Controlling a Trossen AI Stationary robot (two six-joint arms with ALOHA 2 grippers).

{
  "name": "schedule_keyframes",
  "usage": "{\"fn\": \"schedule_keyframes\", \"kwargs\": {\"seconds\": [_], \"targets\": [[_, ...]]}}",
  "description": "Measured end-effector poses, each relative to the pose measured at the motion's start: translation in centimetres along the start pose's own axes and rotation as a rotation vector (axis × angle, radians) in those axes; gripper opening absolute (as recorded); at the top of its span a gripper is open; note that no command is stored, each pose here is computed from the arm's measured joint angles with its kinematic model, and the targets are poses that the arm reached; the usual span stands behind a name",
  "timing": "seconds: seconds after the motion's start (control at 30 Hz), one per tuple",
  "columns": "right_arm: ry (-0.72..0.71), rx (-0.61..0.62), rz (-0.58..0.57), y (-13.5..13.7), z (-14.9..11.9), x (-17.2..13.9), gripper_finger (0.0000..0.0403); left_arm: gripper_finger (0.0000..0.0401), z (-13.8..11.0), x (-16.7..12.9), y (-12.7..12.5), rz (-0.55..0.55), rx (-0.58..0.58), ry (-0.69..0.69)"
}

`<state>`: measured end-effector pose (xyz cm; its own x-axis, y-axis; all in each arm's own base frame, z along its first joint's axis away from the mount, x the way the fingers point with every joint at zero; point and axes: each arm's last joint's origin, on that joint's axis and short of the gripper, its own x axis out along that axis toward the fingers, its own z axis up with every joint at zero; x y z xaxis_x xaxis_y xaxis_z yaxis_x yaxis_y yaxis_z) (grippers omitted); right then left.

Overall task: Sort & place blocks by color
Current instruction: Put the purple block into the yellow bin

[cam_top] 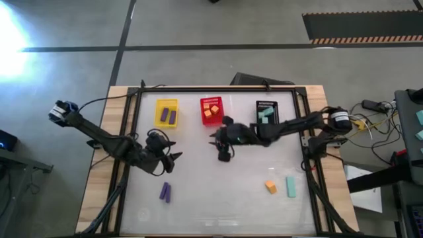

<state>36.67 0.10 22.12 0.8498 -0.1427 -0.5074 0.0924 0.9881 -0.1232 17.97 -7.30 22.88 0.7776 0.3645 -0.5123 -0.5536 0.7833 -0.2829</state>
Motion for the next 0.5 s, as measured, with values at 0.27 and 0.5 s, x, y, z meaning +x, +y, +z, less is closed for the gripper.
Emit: {"fn": "schedule_keyframes", "kwargs": {"seconds": [0.27, 0.5], "targets": [[-0.063, -0.126, -0.043, 2.4, 1.3, -2.5, 0.0082, 0.0263, -0.9, 2.1, -2.6, -0.027, -0.016, 0.207], [-0.152, -0.176, -0.039, 2.3, 2.9, -5.6, 0.0056, 0.0240, -1.9, 2.3, -4.7, 0.032, -0.083, 0.635]]}}
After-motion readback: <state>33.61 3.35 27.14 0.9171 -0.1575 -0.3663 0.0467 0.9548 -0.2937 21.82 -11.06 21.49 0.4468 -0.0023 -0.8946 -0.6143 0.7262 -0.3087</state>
